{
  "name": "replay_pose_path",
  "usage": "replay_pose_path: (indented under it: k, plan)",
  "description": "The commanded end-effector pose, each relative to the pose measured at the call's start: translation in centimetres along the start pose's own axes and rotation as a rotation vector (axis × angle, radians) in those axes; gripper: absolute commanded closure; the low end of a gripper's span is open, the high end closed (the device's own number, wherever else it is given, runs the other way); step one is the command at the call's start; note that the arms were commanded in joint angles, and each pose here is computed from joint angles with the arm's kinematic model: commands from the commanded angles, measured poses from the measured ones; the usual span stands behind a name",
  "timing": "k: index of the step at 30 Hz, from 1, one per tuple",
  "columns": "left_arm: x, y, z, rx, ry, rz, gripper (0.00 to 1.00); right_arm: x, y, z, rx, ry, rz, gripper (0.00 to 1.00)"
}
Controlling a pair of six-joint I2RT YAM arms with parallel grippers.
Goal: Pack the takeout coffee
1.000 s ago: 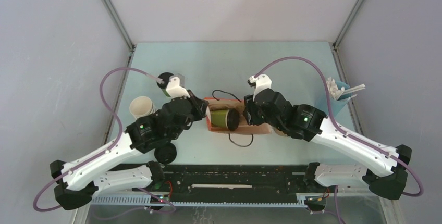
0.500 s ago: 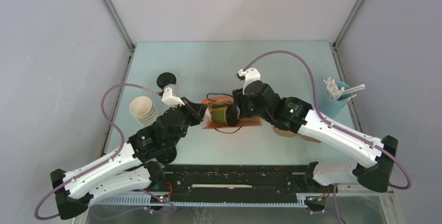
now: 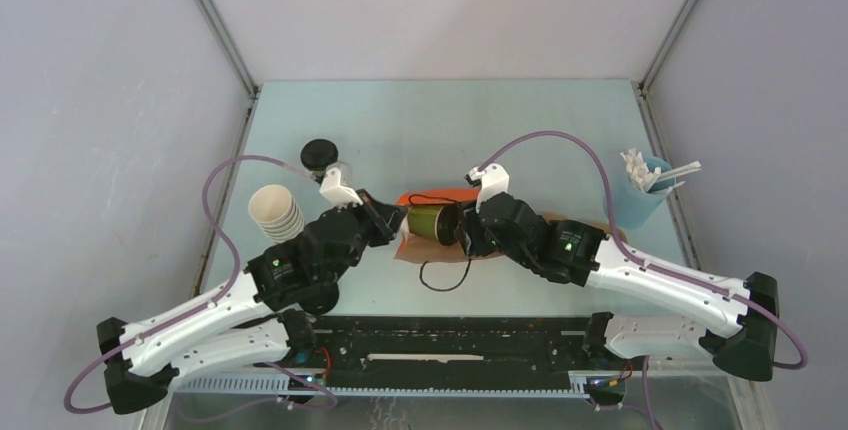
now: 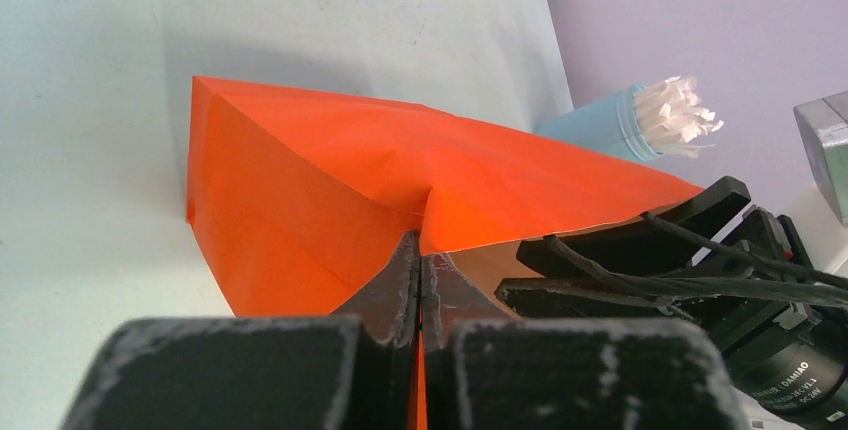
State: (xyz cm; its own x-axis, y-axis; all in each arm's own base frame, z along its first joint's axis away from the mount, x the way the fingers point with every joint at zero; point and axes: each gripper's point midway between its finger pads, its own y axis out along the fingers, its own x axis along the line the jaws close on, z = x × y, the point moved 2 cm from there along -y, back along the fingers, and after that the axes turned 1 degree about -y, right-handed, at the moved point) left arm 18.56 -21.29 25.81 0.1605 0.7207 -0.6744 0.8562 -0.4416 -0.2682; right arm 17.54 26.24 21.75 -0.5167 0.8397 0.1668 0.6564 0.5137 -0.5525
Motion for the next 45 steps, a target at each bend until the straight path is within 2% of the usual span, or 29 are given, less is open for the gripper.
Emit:
replay_pose_path:
  k: [1,5,7,11,17,20,26,28,32,35,38,45]
  plan:
    - [-1.4,-0.1,0.3,0.056,0.004,0.014,1.0,-0.1,-0.1,-1.9,-0.11,0.122,0.054,0.49]
    - [-1.1,0.0,0.2,0.062,-0.013,-0.039,1.0,-0.2,-1.3,-3.0,-0.184,0.096,0.029,0.49]
    - [-1.1,0.0,-0.1,0.049,-0.013,-0.055,1.0,0.3,-1.9,-2.8,-0.194,0.035,-0.049,0.49]
    - [-1.1,0.2,-0.5,0.039,0.019,-0.067,1.0,1.4,-2.8,-0.9,-0.139,-0.208,-0.207,0.49]
    - [-1.0,0.1,-0.1,0.062,0.038,-0.07,1.0,3.2,-4.9,0.5,-0.137,-0.575,-0.446,0.53]
    - [-1.1,0.1,-0.1,0.066,0.043,-0.066,1.0,2.9,-4.5,-0.4,-0.153,-0.624,-0.383,0.55]
    - [-1.9,0.2,0.2,0.086,0.06,-0.048,1.0,3.0,-1.2,-0.3,-0.1,-0.749,-0.323,0.6]
    - [-2.2,0.2,0.3,0.095,0.073,-0.04,1.0,3.2,-0.3,-0.2,-0.089,-0.817,-0.324,0.58]
    - [-2.7,0.0,0.1,0.101,0.093,-0.024,1.0,2.8,1.2,-0.4,-0.081,-0.911,-0.283,0.4]
    - [-2.8,-0.3,-0.3,0.094,0.102,-0.02,1.0,2.4,2.3,-0.2,-0.077,-0.944,-0.271,0.35]
    - [-2.7,-0.5,-0.4,0.095,0.118,-0.024,1.0,2.0,3.1,-0.3,-0.097,-0.97,-0.243,0.25]
    - [-2.7,-0.7,-0.5,0.103,0.148,-0.019,1.0,1.1,4.8,-0.2,-0.097,-1.001,-0.232,0.16]
